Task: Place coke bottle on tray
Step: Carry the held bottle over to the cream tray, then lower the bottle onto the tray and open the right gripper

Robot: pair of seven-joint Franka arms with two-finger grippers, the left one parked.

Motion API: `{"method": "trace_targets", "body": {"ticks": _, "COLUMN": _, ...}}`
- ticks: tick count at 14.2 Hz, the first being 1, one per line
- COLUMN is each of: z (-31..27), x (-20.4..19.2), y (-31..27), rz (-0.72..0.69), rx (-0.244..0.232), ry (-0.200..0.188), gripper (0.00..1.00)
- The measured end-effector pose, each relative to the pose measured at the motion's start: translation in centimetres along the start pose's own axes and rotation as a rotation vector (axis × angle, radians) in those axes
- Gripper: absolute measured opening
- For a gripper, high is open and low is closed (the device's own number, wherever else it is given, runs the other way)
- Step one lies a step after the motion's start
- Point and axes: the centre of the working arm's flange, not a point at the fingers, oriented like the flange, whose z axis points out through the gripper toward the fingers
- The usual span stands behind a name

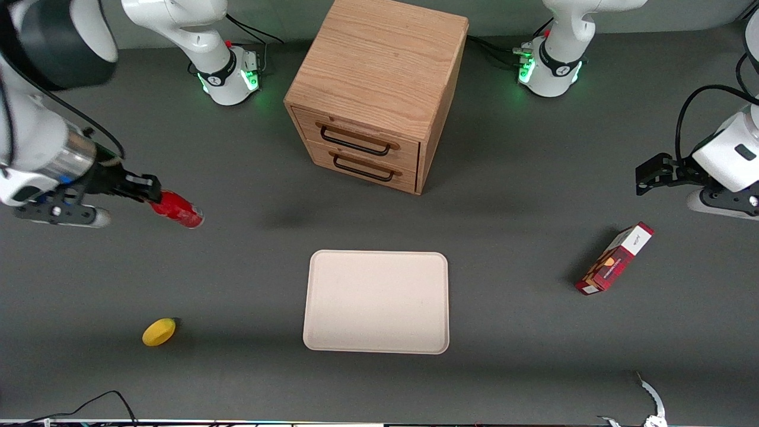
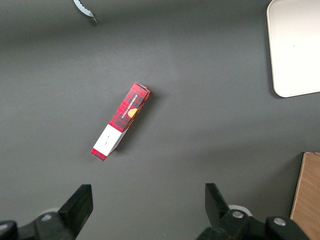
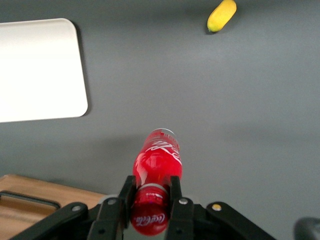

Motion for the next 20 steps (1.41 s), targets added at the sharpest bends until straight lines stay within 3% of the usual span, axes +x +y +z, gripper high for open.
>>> {"method": "trace_targets", "body": {"ticks": 4, "z": -1.9, "x": 3.5, "y": -4.2, "rz": 0.056, "rx": 0.030, "ry": 0.003, "gripper": 0.32}}
{"method": "trace_targets", "body": {"ticks": 6, "z": 0.4, "x": 6.0, "y": -7.6, "rz": 0.136, "rx": 0.061, "ry": 0.016, "gripper": 0.32}}
{"method": "trace_targets", "body": {"ticks": 11, "z": 10.5, "x": 11.4, "y": -17.0, "rz": 0.374, "rx": 0.149, "ry": 0.093, "gripper": 0.32}}
{"method": "trace_targets", "body": {"ticks": 14, "z": 16.4, "x": 13.3, "y": -20.5, "rz": 0.471, "rx": 0.171, "ry": 0.142, "gripper": 0.32}}
{"method": "trace_targets", "body": {"ticks": 17, "z": 21.0, "x": 14.0, "y": -22.8, "rz": 0.522, "rx": 0.157, "ry": 0.184, "gripper": 0.32}}
{"method": "trace_targets", "body": {"ticks": 20, "z": 25.1, "x": 13.8, "y": -25.1, "rz": 0.534, "rx": 0.150, "ry": 0.178, "gripper": 0.32}}
